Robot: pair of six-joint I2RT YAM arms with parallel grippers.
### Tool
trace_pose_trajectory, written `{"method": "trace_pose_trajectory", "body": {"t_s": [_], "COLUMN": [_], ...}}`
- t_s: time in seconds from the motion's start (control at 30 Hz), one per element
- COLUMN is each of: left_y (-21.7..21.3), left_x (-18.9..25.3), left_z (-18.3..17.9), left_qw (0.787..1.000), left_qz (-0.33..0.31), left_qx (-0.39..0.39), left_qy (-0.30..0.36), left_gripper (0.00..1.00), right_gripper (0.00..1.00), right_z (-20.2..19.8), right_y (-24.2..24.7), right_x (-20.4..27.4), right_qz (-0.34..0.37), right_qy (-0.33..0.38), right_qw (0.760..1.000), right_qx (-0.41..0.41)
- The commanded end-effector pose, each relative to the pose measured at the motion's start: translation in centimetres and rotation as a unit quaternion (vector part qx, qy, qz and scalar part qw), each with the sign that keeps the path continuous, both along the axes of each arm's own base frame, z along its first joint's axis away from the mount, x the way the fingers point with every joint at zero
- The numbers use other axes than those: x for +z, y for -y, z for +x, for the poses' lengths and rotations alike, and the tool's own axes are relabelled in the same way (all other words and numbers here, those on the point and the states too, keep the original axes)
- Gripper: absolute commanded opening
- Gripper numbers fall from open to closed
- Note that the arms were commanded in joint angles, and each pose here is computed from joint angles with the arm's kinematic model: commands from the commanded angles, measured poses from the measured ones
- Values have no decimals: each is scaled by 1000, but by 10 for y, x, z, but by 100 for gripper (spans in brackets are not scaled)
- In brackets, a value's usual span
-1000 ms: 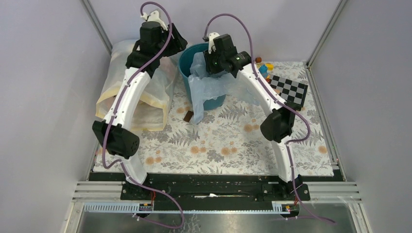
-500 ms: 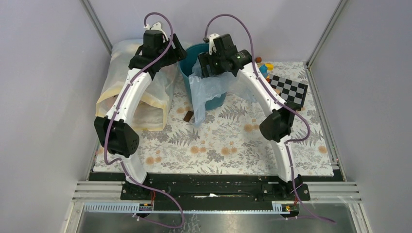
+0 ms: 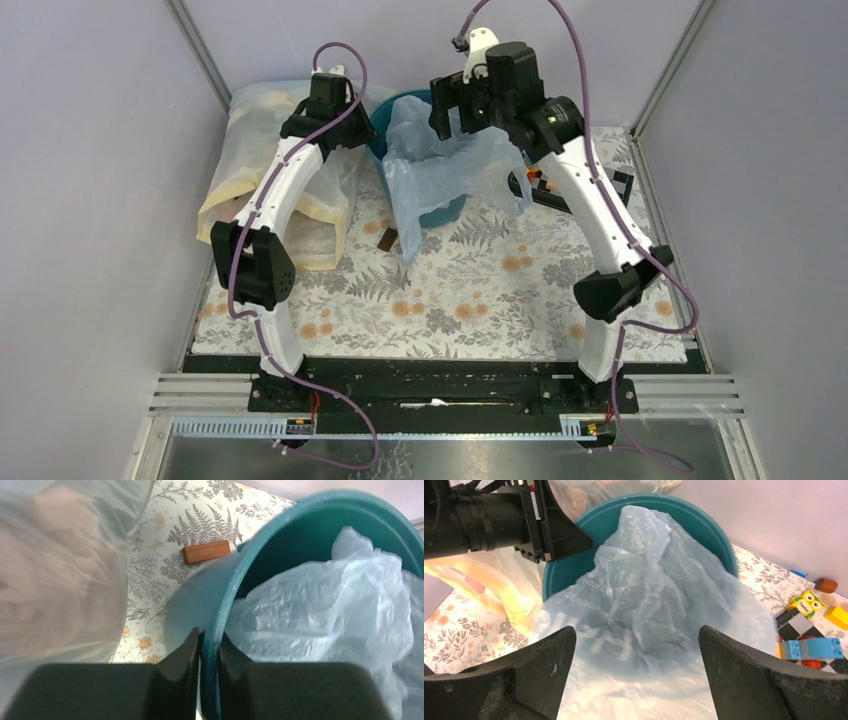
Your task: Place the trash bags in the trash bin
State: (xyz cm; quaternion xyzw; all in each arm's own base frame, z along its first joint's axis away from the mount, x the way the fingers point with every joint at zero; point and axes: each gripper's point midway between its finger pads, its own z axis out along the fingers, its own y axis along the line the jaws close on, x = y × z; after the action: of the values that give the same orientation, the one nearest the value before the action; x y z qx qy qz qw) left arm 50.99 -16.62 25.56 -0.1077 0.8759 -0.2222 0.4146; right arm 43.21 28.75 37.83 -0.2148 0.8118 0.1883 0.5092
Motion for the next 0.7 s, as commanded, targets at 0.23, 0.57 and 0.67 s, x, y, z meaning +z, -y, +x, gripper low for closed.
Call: {"method": "trace_pose_trajectory", "body": {"t_s": [0.23,0.57,0.67], "left_y": [14,66,76], "left_x": [51,51,52], "left_z": [-25,-78,-89], "left_qw": [999,995,993], "left_qz": [-11,16,19], "left_qx": [-41,-101,-112], "left_qy": [32,21,19], "left_gripper": [0,0,0], "right_gripper": [100,93,82], "right_z": [-54,-111,-115], "right_y": [46,68,69], "right_x": [23,13,11], "right_qz": [16,29,28], "right_qy": [3,-27,-34], "right_qw": [999,999,999], "right_qx": [-38,-20,-17]}}
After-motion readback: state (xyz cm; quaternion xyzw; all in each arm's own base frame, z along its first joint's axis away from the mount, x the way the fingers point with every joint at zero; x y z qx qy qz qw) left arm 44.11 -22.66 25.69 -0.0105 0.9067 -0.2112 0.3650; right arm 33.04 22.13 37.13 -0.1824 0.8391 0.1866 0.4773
